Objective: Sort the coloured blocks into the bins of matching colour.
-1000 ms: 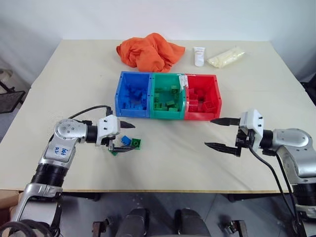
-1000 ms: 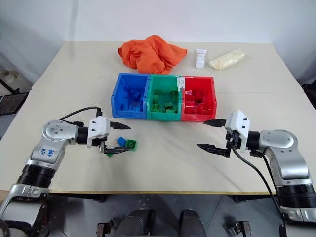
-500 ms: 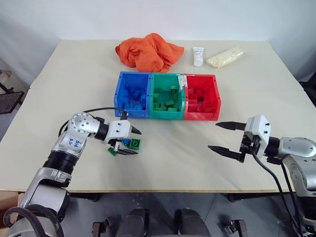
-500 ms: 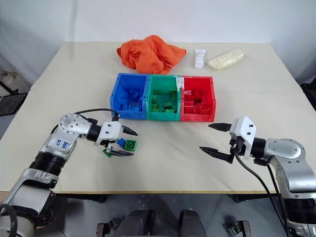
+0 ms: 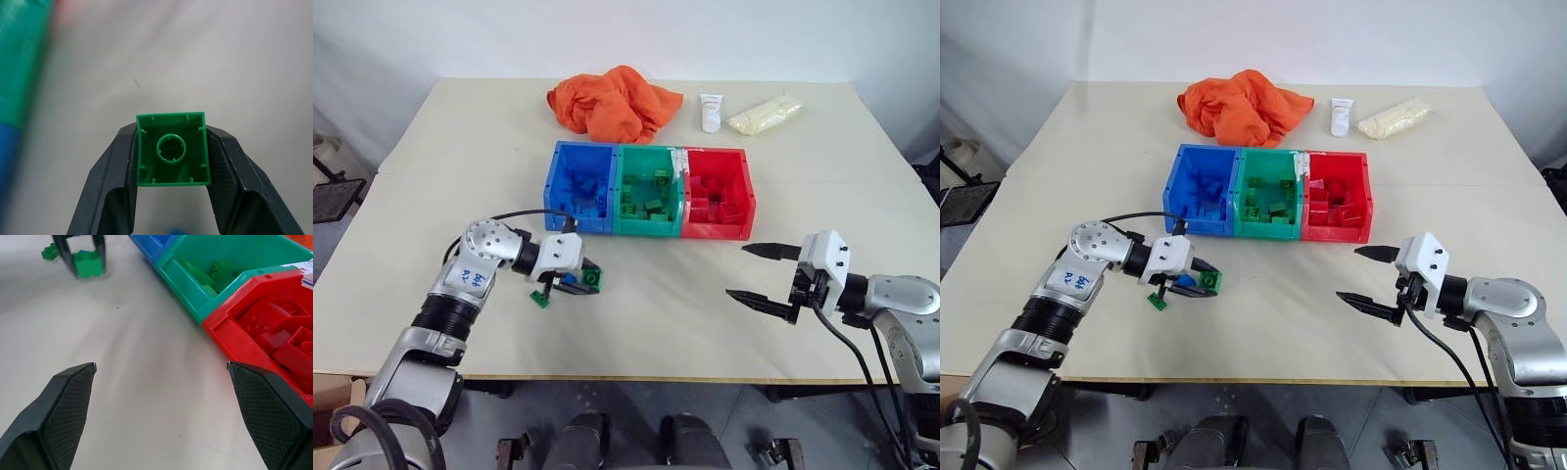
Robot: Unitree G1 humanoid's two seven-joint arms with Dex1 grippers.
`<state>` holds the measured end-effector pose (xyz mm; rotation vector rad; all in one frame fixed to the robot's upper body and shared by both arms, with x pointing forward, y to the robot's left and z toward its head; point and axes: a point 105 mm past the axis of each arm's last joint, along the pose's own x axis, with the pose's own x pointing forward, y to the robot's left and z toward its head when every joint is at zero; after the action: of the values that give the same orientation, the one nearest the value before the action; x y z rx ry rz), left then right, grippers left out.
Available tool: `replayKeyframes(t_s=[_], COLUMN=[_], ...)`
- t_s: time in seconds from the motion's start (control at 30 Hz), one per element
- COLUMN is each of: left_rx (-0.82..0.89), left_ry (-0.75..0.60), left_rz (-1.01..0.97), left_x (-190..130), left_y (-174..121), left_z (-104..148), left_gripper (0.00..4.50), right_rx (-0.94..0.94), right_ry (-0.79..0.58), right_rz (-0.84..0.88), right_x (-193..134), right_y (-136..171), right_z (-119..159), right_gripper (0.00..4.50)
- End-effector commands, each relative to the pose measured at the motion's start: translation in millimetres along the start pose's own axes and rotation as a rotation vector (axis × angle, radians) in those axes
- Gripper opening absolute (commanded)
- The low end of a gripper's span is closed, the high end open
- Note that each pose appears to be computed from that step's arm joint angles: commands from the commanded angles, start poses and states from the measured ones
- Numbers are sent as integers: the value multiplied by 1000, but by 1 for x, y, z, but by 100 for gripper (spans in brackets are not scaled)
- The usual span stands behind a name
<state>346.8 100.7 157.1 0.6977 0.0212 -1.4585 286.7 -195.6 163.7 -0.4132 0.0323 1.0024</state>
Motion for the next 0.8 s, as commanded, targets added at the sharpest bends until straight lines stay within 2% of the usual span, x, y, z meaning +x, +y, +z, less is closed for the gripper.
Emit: replayKeyframes(t_s=[0.03,0.1,0.23,0.47,0.57,0.77,0.8], left_rx=[62,62,39,7,-33,-21,-13], left_ry=[-134,-123,-2,-93,-158,-152,-150], left_rz=[143,219,395,484,462,479,480], left_x=[1,5,16,45,54,56,56], left_y=[31,47,86,114,115,119,120], left_z=[43,49,44,65,74,77,77], left_gripper=[151,151,151,151,252,441,446], right_rx=[-46,-46,-46,-42,-41,-39,-38], right_ry=[-28,-26,-27,-24,-21,-18,-17], right_rz=[-30,-36,-51,-75,-87,-103,-104], right_x=[-8,-8,-10,-14,-17,-20,-20], right_y=[-3,-2,-2,2,4,4,4], right_z=[14,14,14,14,14,14,14], right_gripper=[450,450,450,450,450,450,450])
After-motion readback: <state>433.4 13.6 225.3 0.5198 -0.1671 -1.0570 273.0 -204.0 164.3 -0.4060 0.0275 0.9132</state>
